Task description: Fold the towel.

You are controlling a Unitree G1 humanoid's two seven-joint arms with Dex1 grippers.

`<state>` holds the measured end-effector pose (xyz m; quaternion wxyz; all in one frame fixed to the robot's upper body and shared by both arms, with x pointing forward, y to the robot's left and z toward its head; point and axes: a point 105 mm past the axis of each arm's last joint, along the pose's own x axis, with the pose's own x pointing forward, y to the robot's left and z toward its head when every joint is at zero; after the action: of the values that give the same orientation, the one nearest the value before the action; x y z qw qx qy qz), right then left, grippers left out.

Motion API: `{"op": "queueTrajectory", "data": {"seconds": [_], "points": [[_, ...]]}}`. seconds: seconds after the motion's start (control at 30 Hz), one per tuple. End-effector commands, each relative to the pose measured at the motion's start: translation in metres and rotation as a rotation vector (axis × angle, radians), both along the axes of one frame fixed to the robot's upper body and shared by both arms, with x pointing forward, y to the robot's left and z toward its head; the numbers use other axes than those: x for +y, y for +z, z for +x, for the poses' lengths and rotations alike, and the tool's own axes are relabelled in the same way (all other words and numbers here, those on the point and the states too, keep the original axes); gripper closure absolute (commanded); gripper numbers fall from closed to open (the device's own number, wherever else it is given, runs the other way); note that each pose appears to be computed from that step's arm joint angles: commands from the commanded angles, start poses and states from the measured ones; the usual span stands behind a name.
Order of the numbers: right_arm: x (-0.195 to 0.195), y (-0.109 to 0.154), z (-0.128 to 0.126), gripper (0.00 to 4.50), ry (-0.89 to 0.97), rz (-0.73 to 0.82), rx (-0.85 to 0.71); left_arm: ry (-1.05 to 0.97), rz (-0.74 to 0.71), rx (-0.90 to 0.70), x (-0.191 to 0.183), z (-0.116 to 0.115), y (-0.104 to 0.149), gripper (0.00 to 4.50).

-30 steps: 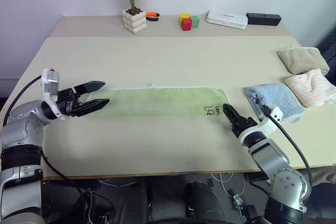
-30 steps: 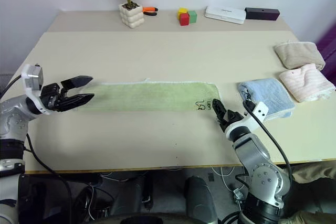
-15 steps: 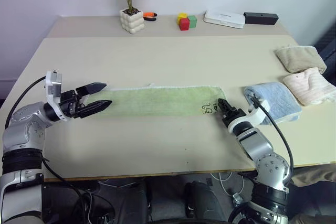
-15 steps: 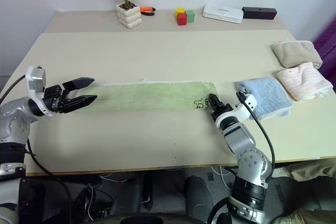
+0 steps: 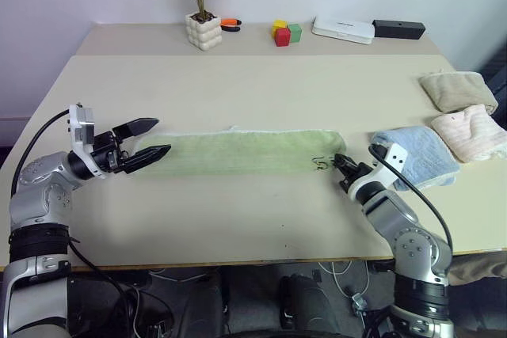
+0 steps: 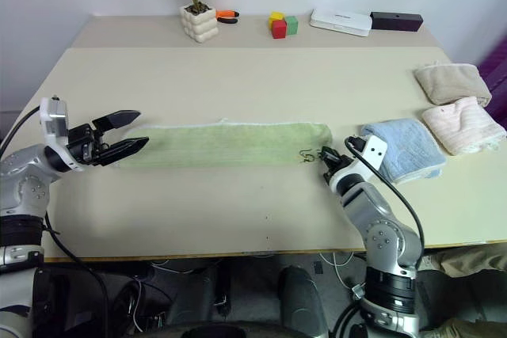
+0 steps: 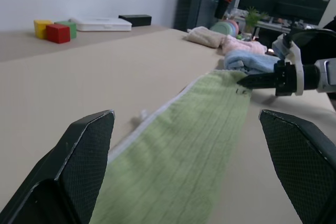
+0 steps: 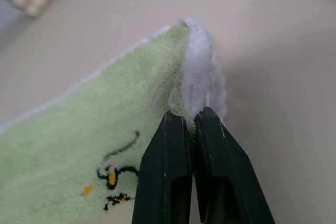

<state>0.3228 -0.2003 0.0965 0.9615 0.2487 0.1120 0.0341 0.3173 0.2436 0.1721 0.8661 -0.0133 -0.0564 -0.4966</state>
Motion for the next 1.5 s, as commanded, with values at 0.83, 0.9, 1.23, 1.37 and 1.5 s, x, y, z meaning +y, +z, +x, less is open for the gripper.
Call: {"op": "queueTrajectory", "data": {"seconds": [0.83,0.9,1.23,1.37,1.5], "points": [[0.158,0.057,-0.008,4.46,0.801,-0.634,-0.384,-0.045,0.032,-0.029,-0.003,-0.015,0.007,0.00],[0.166,0.055,-0.005,4.46,0.813,-0.624,-0.385,-0.036,0.039,-0.026,-0.001,-0.017,0.008,0.00],[0.195,0.034,-0.014,4.46,0.957,-0.661,-0.381,-0.019,0.052,-0.019,0.001,-0.024,0.005,0.00],[0.198,0.032,-0.012,4.46,0.972,-0.700,-0.393,-0.015,0.054,-0.016,0.001,-0.024,0.004,0.00],[0.201,0.034,-0.008,4.46,0.947,-0.703,-0.417,-0.014,0.053,-0.017,0.000,-0.024,0.003,0.00]]}}
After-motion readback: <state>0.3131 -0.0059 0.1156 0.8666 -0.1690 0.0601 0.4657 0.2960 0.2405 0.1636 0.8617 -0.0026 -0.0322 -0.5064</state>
